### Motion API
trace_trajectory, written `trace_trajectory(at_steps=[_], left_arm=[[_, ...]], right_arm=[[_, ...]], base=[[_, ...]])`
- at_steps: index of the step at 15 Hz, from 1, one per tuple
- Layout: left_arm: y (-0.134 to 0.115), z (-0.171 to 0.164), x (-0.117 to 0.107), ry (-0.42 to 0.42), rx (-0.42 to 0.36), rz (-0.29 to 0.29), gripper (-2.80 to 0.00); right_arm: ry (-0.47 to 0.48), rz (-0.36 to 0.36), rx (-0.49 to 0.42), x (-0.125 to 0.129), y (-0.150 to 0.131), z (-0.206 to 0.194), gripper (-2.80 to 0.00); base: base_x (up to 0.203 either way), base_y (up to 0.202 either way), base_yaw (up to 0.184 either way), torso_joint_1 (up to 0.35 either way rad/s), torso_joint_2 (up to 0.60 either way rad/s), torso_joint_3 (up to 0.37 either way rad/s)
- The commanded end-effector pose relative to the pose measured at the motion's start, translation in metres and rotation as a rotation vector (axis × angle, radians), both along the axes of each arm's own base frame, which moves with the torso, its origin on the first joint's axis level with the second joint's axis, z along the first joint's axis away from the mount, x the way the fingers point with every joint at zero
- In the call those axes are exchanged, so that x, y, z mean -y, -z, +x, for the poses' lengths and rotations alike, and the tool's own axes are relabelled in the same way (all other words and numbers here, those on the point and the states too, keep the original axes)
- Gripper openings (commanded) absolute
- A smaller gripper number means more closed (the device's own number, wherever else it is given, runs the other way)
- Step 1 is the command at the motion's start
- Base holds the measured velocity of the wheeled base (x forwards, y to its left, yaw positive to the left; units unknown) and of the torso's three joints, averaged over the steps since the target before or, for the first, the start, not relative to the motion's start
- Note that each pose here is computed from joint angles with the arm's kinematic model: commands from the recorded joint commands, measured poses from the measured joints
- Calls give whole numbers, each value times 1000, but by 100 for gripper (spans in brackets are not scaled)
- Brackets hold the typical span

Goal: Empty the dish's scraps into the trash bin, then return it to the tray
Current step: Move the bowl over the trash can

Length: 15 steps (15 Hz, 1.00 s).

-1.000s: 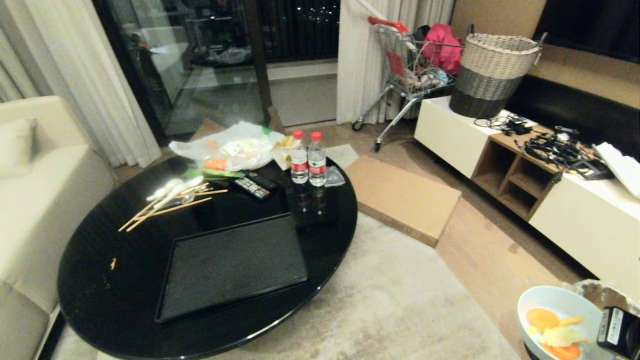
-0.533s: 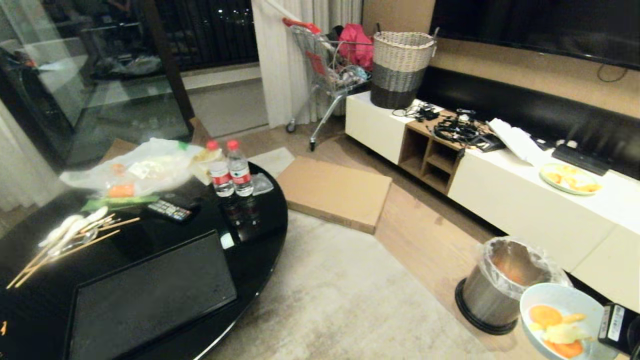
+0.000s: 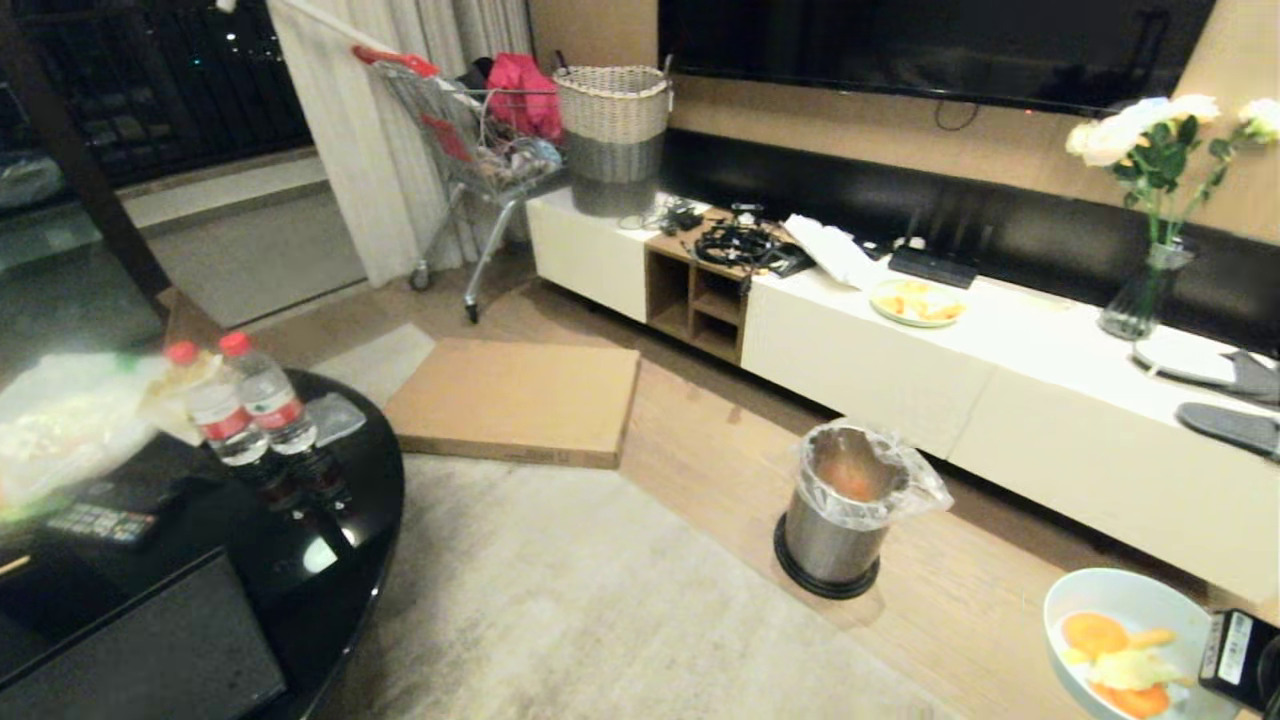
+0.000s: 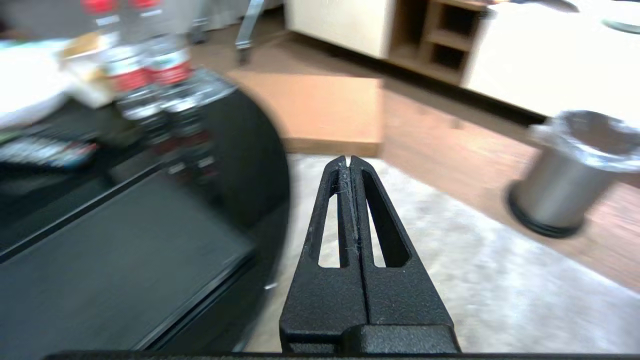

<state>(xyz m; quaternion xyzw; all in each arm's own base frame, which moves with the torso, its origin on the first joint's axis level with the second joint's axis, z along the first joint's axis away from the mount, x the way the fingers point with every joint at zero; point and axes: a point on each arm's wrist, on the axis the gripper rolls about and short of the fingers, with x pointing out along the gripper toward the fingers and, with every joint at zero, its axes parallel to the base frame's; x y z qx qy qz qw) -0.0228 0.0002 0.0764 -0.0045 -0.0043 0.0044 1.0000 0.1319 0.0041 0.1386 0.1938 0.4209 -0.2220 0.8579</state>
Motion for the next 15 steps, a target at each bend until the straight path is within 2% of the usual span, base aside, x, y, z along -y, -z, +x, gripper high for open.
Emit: trace_trajectory(at_steps=[1, 3, 15], left_arm=[[0, 0, 0, 0, 1, 0, -280], [0, 0, 0, 0, 1, 0, -280], [0, 0, 0, 0, 1, 0, -280]], right_arm=[[2, 0, 2, 0, 0, 1, -280], [3, 0, 2, 0, -1, 0, -280], [6, 2, -29, 1, 6, -5, -280]], base=[[3, 3, -128, 2, 2, 6], [3, 4, -78, 4, 2, 3], [0, 0, 0, 0, 0, 0]])
